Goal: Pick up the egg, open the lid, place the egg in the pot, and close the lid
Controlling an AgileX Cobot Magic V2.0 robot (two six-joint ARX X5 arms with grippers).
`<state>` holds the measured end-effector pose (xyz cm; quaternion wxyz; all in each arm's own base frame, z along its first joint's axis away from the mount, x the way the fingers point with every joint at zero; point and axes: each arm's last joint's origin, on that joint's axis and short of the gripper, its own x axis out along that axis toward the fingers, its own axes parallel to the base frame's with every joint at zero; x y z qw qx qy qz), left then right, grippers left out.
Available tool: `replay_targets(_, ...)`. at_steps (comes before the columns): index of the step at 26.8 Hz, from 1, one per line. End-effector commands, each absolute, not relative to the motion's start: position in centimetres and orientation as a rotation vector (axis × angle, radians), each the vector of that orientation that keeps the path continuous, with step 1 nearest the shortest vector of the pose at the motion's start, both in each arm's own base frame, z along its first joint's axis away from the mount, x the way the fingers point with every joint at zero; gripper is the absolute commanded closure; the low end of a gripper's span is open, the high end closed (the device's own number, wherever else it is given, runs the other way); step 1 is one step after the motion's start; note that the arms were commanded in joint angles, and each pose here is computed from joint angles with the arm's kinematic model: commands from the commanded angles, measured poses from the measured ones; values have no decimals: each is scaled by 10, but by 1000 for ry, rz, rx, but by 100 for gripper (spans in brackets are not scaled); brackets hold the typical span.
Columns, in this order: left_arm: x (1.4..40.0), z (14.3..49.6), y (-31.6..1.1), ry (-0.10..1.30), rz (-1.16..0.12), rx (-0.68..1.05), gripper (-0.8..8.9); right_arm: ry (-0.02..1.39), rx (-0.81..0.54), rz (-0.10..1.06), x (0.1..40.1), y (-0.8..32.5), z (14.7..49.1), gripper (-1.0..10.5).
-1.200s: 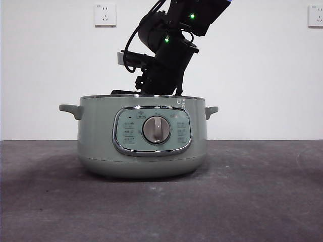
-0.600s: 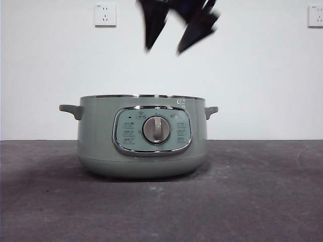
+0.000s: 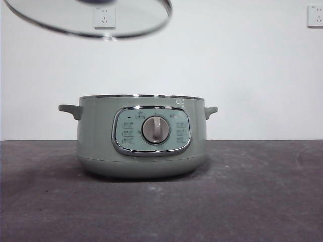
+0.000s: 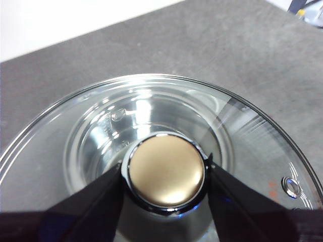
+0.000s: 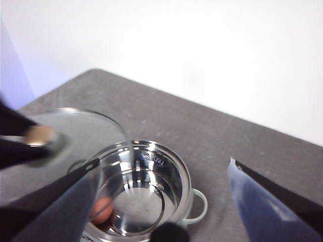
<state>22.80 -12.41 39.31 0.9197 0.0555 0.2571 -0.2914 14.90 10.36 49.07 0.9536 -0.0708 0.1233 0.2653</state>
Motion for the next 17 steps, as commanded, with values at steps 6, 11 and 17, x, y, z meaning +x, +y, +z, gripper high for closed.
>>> replay_targets(6,279,370,-152,472,-615,111,822,198,-103,539,100,69,502,528)
replay_targets(11,301,349,-166,482,-618,114,822,192,-75,537,81,55,503,528)
replay_targets(17,319,328,-179,502,-625,121,822,196,-69,536,70,48,502,529)
